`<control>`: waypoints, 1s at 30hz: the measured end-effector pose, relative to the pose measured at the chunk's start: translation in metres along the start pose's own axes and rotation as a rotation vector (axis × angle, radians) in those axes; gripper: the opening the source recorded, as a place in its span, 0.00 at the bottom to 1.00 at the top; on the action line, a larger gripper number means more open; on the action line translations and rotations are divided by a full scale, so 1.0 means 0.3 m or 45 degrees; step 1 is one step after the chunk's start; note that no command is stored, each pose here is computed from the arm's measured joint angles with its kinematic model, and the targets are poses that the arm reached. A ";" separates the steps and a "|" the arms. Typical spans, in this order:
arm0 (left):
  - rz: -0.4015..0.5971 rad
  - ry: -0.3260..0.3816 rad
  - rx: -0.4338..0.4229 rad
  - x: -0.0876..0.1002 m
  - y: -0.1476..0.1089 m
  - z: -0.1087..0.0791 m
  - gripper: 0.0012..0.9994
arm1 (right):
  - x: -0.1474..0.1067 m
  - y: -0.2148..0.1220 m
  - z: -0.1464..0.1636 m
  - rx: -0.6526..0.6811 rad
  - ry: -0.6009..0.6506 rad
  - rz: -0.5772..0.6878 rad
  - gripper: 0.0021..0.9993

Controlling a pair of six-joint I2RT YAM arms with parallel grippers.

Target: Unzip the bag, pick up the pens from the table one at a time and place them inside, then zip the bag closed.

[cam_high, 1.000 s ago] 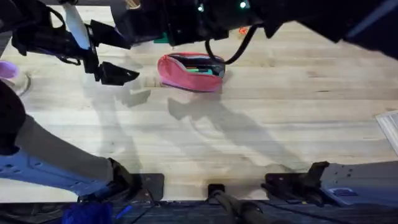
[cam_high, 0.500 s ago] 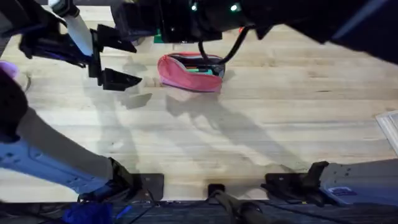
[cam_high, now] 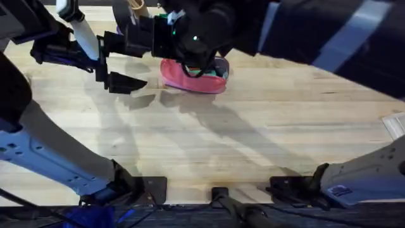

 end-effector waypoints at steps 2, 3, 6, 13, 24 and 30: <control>0.000 0.000 0.000 0.000 0.000 0.000 0.99 | -0.008 0.018 -0.001 -0.016 0.002 0.007 1.00; 0.000 0.000 0.000 0.000 0.000 0.000 0.99 | -0.012 0.028 -0.002 -0.025 0.002 0.011 1.00; 0.000 0.000 0.000 0.000 0.000 0.000 0.99 | -0.019 0.050 -0.006 -0.042 0.007 0.018 1.00; 0.000 0.000 0.000 0.000 0.000 0.000 0.99 | -0.016 0.058 -0.005 -0.042 0.016 0.010 1.00; 0.000 0.000 0.000 0.000 0.000 0.000 0.99 | -0.025 0.133 0.000 -0.045 0.016 0.013 1.00; 0.000 0.000 0.000 0.000 0.000 0.000 0.99 | -0.027 0.177 0.004 -0.039 0.021 0.005 1.00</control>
Point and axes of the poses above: each hand's point on the last joint's axis, 136 mm out from that joint toward the fingers, its own y axis out along the fingers, its own z axis along the line the jaws close on, x = y × z, the point moved 7 cm from there along -y, back along the fingers, and after that the axes turned 9 degrees about -y, right-handed, at the moved point
